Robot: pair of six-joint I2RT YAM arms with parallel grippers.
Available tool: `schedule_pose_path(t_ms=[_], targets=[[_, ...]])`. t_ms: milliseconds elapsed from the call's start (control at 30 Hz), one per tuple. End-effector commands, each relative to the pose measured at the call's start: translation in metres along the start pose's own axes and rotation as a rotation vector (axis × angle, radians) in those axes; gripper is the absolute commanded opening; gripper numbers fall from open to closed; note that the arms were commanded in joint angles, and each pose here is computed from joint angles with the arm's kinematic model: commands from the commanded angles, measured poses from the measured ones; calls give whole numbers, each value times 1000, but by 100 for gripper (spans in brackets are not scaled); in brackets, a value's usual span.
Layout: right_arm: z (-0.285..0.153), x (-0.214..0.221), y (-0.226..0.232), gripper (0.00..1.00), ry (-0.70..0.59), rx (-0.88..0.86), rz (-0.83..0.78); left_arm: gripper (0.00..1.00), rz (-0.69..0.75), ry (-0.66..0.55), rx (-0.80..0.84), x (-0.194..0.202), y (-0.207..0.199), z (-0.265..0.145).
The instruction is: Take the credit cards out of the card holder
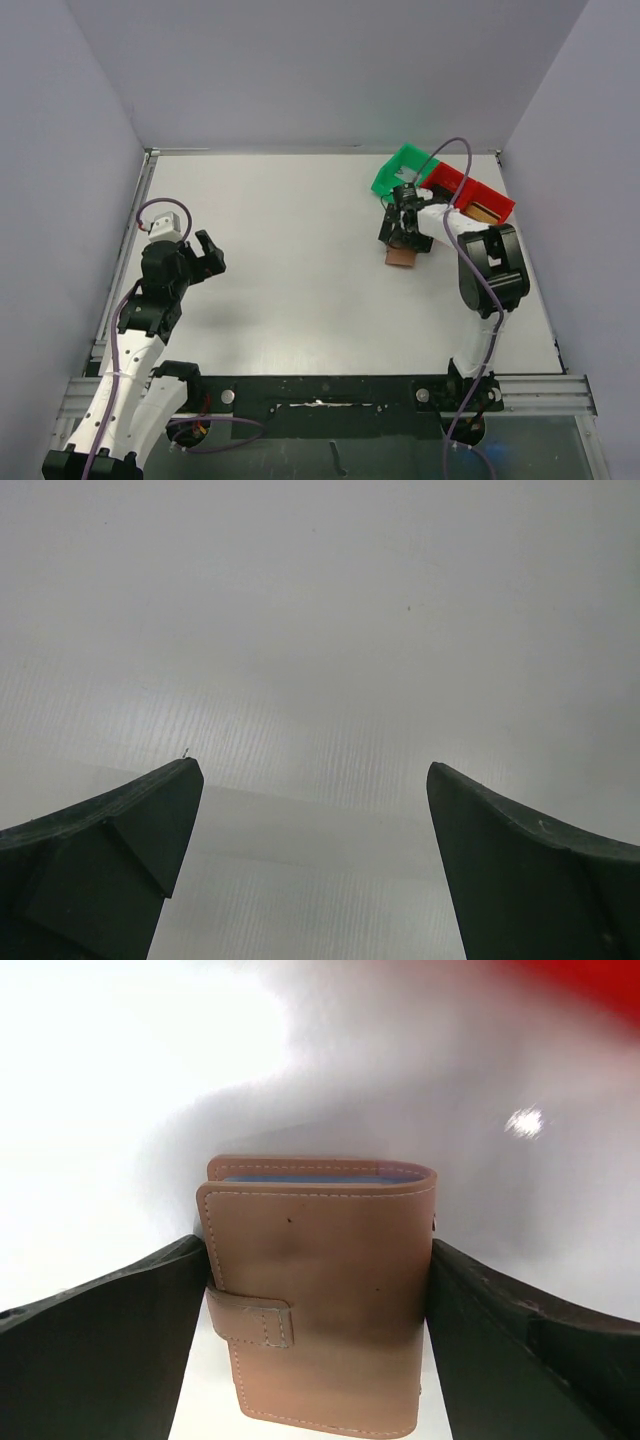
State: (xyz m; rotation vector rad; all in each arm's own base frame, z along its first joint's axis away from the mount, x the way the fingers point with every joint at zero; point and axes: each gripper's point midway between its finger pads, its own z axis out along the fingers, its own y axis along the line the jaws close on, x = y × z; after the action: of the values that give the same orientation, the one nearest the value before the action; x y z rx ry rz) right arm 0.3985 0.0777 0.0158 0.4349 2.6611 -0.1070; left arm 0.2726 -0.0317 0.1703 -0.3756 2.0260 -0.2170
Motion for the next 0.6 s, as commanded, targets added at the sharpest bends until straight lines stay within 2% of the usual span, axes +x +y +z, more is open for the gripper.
schedule_pose_path(t_ms=[0,133,233,467,567], targets=[[-12,86,7,83,106,37,-153,97,-1,-84,26,-27,-8,-3],[-35,135,21,82,113,14,-249,97,-1,-95,23,-28,-8,-3],[-58,152,27,83,82,1,-305,96,0,-95,21,-28,-7,-2],[-126,130,67,94,-84,-247,-353,96,1,-87,24,-27,-8,-1],[-144,108,69,96,-159,-277,-327,96,0,-91,28,-28,-9,-2]])
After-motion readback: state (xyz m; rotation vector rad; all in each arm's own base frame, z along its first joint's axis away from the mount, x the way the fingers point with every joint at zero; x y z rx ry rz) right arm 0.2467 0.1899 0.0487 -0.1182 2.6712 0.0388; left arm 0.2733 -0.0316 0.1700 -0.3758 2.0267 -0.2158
